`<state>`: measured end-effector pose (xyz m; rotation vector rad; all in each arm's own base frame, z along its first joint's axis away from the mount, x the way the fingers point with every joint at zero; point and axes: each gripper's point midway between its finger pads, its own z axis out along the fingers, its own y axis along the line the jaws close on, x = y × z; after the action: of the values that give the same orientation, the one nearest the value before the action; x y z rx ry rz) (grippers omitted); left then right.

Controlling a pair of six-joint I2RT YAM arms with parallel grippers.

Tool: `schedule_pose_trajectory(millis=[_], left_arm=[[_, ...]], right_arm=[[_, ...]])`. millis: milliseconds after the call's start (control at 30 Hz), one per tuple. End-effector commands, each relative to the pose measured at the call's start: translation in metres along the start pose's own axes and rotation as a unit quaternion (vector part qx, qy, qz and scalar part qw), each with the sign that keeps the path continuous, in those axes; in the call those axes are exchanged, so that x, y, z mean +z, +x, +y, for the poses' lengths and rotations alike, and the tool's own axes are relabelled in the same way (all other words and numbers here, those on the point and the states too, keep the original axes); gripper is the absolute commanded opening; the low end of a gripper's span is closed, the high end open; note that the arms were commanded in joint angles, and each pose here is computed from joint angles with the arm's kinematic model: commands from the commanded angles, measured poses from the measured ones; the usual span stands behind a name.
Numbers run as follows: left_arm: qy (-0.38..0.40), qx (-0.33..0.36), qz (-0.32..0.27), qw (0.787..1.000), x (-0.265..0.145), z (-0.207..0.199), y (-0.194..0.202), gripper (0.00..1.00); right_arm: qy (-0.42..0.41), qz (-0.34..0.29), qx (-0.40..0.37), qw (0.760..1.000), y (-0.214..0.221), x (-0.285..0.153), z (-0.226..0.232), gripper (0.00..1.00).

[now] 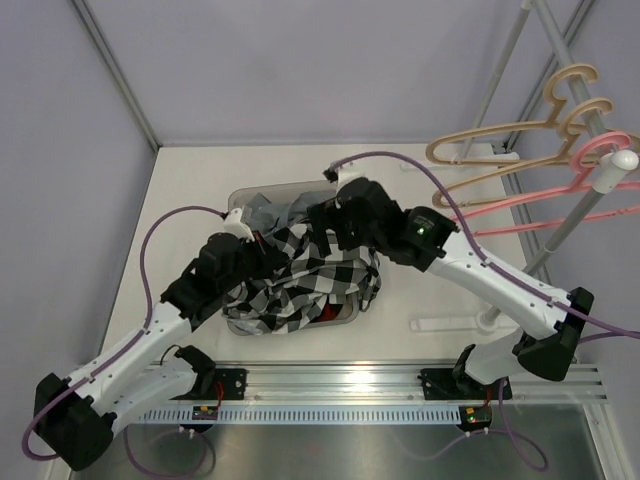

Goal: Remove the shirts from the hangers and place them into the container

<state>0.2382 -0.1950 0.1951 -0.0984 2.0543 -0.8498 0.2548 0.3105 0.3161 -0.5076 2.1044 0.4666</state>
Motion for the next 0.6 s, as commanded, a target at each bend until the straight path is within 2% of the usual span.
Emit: schedule_pose_trajectory(millis=[0,67,133,200,300,567], left_arm=[[0.038,-0.013,-0.02,0.999,0.022,-0.016,-0.011,0.0],[0.014,-0.028,0.0,1.0,0.04,-0.004,-0.005,0.0],[0.022,-0.042,0.006,0.999,0.05,-0.001,-0.004,0.0],[-0.002,-0.069,0.019,0.997,0.059,0.019,0.006,0.0],[-0.009,-0.088,0.028,0.996,0.06,0.035,0.016,0.0],[-0.016,-0.082,0.021,0.996,0.047,0.043,0.019,0.0]], right_arm=[[0.039,-0.001,0.031,0.999,0.031,0.019,-0.023,0.99],[0.042,0.015,0.031,0.999,0.054,0.027,-0.03,0.99],[0.05,0.019,0.038,0.998,0.063,0.034,-0.036,0.99],[0.064,0.036,0.041,0.996,0.082,0.045,-0.044,0.99],[0.074,0.055,0.047,0.995,0.105,0.062,-0.053,0.99],[0.097,0.093,0.05,0.99,0.142,0.094,-0.068,0.97]])
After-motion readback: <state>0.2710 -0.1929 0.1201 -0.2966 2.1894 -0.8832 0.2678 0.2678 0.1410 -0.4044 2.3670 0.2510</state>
